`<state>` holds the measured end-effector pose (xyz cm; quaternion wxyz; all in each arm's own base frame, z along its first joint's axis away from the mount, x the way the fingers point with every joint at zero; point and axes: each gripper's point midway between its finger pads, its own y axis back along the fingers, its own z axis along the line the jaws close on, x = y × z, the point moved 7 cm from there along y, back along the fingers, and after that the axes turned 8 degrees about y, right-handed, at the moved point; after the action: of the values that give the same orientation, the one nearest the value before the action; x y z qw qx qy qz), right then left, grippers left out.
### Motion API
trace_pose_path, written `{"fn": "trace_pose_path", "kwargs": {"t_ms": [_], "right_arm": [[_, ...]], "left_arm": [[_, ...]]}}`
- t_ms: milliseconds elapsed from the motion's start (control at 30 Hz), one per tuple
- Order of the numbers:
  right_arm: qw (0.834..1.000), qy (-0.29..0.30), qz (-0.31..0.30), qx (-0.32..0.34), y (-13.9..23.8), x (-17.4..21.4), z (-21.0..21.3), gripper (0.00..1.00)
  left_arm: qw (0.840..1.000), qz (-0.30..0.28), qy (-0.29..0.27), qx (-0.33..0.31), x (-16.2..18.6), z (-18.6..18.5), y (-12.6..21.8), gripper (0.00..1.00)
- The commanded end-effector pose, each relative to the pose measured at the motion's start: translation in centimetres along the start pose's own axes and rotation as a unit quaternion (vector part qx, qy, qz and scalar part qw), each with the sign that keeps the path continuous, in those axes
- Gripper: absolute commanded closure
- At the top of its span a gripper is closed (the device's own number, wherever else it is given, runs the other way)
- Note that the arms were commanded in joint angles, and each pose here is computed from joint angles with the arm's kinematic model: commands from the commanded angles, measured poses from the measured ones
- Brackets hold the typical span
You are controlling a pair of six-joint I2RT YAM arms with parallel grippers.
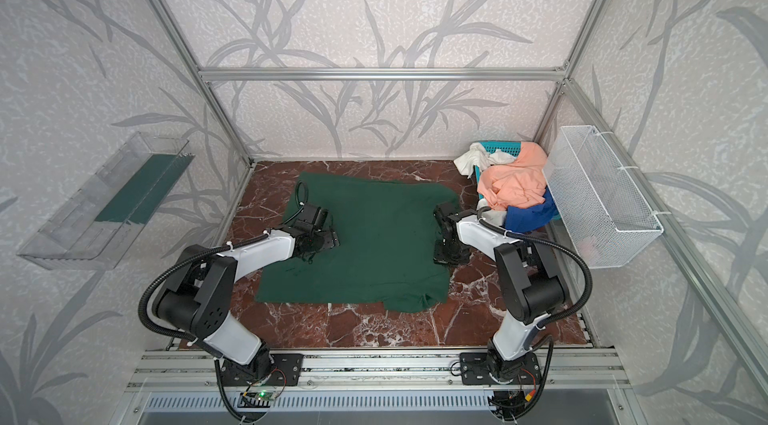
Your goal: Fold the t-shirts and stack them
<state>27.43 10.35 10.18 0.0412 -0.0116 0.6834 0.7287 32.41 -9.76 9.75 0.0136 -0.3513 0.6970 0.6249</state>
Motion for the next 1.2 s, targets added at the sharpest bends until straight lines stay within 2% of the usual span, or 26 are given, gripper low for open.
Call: {"fn": "trace_pose_path", "kwargs": {"t_ms": [0,167,333,367,500,533,667,833,933,1033,1167], "right_arm": [[0.999,-0.031,-0.006,0.011,2.3,1.5,-0.8,1.0],[0.999,-0.048,0.005,0.005,2.2,2.7,-1.0,1.0],[0.998,-0.05,0.031,0.001,1.4,3.0,-0.9,1.0],[0.998,-0.048,0.031,0.001,1.6,2.8,-0.8,0.97],[1.0,-0.026,0.01,0.007,3.8,1.3,-0.4,0.48],[1.0,-0.017,-0.004,0.002,4.7,0.5,-0.1,0.42],[0.996,0.028,-0.079,-0.019,8.0,-3.6,1.5,0.23],[0.977,0.103,-0.185,-0.033,9.1,-11.2,4.0,0.11],[0.972,0.102,-0.21,-0.011,8.3,-15.7,4.1,0.09],[0.972,0.105,-0.209,-0.004,6.5,-19.7,4.1,0.1],[0.977,0.094,-0.194,-0.004,4.9,-23.7,4.0,0.19]], "left_arm": [[0.999,-0.007,0.024,-0.044,-0.4,0.9,-0.6,0.15],[0.997,0.015,0.04,-0.065,-0.1,1.9,-1.9,0.15],[0.997,0.008,0.046,-0.069,-0.4,2.7,-1.6,0.15],[0.997,0.005,0.047,-0.069,-0.5,2.8,-1.4,0.16],[0.997,-0.003,0.052,-0.055,-0.9,3.2,-0.2,0.14],[0.998,-0.007,0.049,-0.047,-1.0,3.1,0.2,0.13],[0.999,-0.026,0.039,-0.015,-1.8,2.6,2.0,0.1],[0.998,-0.059,0.034,0.014,-2.7,2.2,4.2,0.07],[0.996,-0.078,0.037,0.018,-3.3,2.2,4.8,0.05],[0.994,-0.101,0.04,0.019,-4.1,2.1,5.3,0.05],[0.992,-0.11,0.044,0.039,-4.9,1.5,6.5,0.05]]}}
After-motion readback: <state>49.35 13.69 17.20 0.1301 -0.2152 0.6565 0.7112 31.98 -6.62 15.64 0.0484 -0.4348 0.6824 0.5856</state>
